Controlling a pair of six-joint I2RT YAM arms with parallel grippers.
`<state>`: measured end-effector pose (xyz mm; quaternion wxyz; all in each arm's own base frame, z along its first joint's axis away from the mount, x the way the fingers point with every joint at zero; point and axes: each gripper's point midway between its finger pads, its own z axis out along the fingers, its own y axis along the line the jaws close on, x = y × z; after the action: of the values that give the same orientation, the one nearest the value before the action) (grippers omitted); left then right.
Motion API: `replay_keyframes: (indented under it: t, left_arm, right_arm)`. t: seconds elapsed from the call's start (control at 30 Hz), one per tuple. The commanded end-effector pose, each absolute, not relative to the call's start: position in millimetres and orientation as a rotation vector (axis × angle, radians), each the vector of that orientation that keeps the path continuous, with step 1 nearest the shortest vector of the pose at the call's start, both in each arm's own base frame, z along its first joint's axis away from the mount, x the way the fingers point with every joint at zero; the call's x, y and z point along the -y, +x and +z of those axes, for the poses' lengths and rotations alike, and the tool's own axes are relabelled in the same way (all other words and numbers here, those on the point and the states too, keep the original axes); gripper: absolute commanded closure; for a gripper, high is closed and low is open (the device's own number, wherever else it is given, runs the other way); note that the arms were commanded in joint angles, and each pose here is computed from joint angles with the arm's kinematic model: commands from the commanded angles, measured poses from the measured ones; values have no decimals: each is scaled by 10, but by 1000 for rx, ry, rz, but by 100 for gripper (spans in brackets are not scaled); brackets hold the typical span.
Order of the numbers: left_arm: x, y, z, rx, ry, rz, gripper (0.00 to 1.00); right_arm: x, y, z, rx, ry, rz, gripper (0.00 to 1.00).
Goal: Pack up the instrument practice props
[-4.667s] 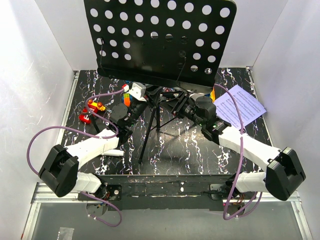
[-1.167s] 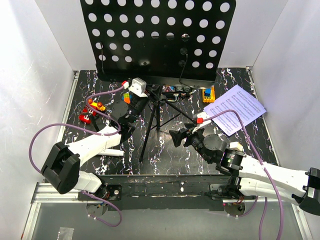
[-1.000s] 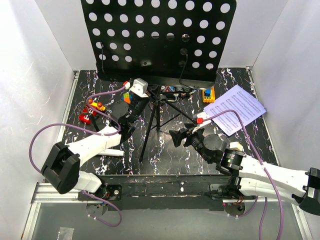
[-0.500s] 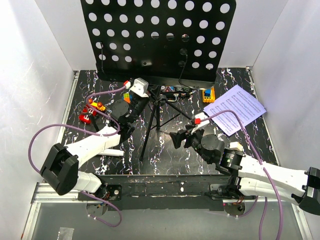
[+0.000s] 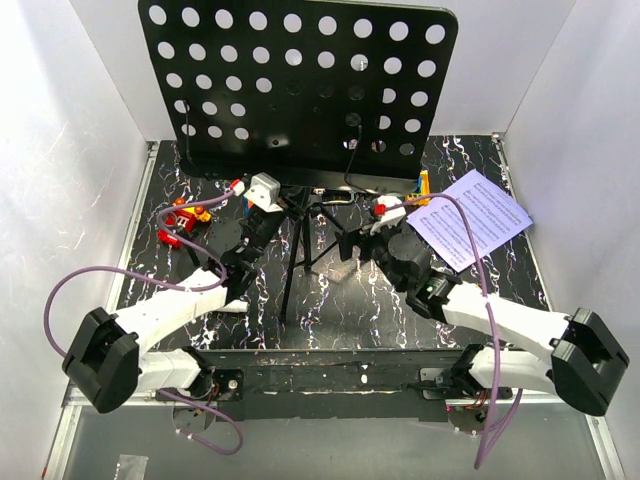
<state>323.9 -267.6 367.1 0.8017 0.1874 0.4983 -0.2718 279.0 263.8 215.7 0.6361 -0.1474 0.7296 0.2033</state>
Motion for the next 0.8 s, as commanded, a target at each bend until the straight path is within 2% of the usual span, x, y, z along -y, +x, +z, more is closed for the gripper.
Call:
replay_keyframes:
  t: [0.0, 0.13, 0.4, 0.57, 0.77]
  left_arm:
    - [2726, 3124, 2808, -1350, 548, -566, 100]
    - [2628, 2998, 2741, -1381, 550, -571, 100]
    - [2385, 2859, 2649, -1430, 502, -535, 100]
    - [2285, 2784, 2648, -1438, 491, -524, 100]
    - [2174, 2685, 2599, -1474, 466, -528, 100]
  right_arm:
    - [-2984, 2890, 2839, -1469, -361, 650, 2]
    - [-3200, 2835, 2850, -1457, -432, 738, 3]
    - [-3439, 2619, 2707, -1464, -533, 903, 11]
    - [-3495, 2376, 2700, -1448, -592, 1025, 6]
    - [-3601, 2178, 2741, -1437, -634, 1091, 5]
